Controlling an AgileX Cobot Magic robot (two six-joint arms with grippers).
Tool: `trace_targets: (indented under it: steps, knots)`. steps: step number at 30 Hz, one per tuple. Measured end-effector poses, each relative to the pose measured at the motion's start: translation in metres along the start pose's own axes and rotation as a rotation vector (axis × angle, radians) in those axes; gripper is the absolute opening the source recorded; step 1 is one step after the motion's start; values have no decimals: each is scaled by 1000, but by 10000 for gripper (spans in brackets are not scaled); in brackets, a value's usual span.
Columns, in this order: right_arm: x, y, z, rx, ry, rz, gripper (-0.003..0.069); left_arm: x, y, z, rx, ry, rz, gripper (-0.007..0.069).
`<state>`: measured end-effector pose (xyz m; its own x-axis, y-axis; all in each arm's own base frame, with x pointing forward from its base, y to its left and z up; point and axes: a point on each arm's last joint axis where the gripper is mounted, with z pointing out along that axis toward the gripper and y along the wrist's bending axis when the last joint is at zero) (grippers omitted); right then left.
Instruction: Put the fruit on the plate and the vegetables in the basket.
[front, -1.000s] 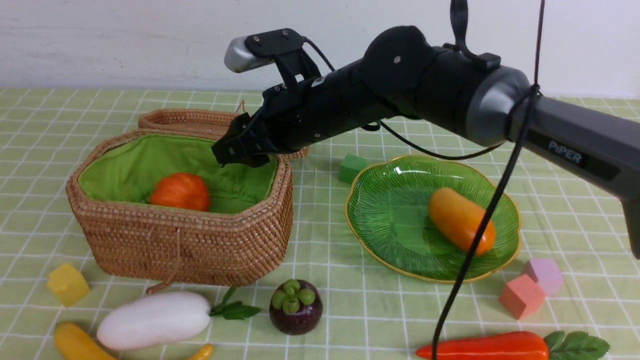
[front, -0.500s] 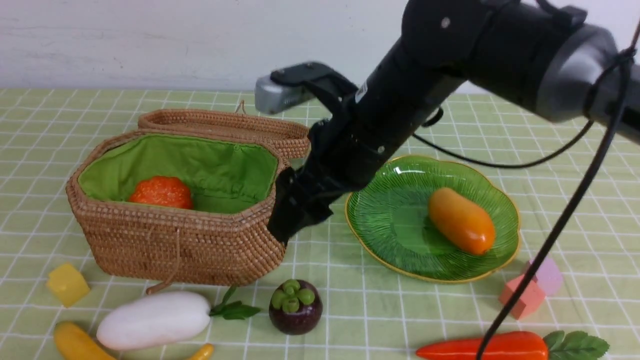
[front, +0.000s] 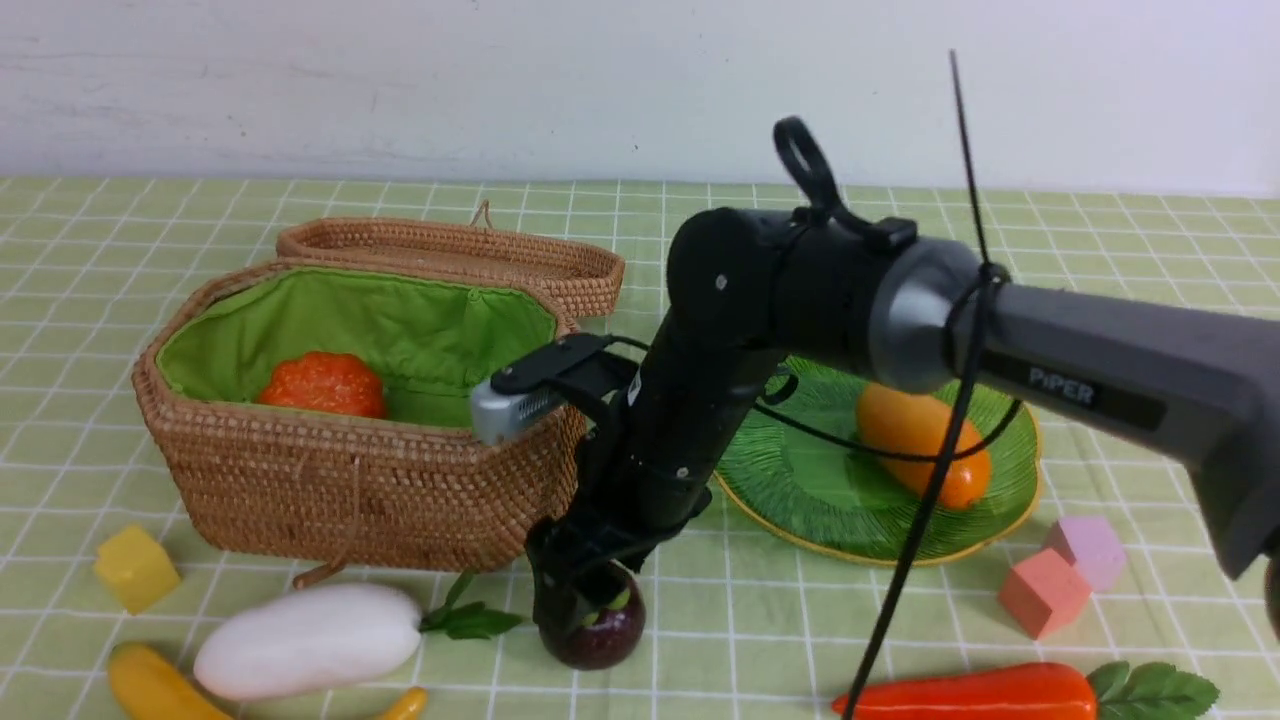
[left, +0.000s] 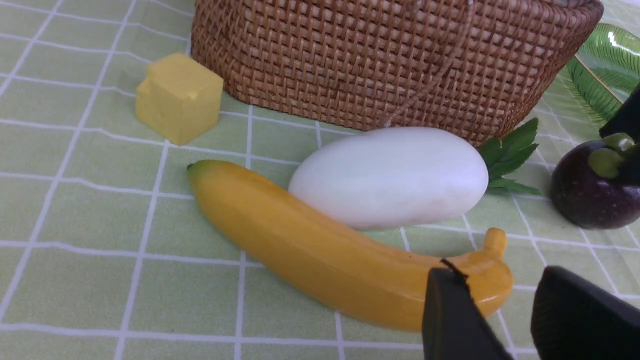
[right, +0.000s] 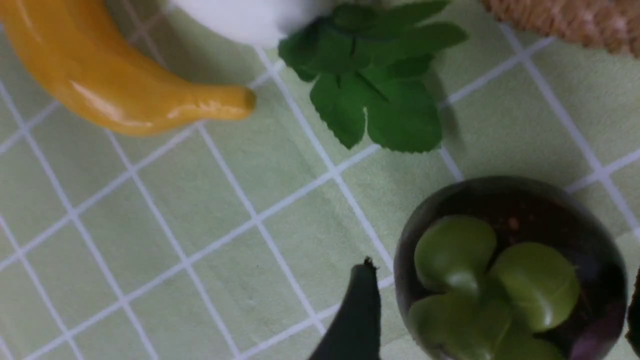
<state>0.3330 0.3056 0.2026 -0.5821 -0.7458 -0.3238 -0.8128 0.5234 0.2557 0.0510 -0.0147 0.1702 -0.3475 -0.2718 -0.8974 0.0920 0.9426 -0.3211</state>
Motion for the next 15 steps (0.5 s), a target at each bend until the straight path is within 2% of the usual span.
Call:
trace_targets:
  steps: [5,11,15]
  knots:
    - [3,0,18,8,50,-17,662,0,0,0,0,0,0,239]
    - [5,-2,24,3,66,-11,590,0,0,0,0,0,0,239]
    - [7,0,21,-9,91,-15,586,0,0,0,0,0,0,239]
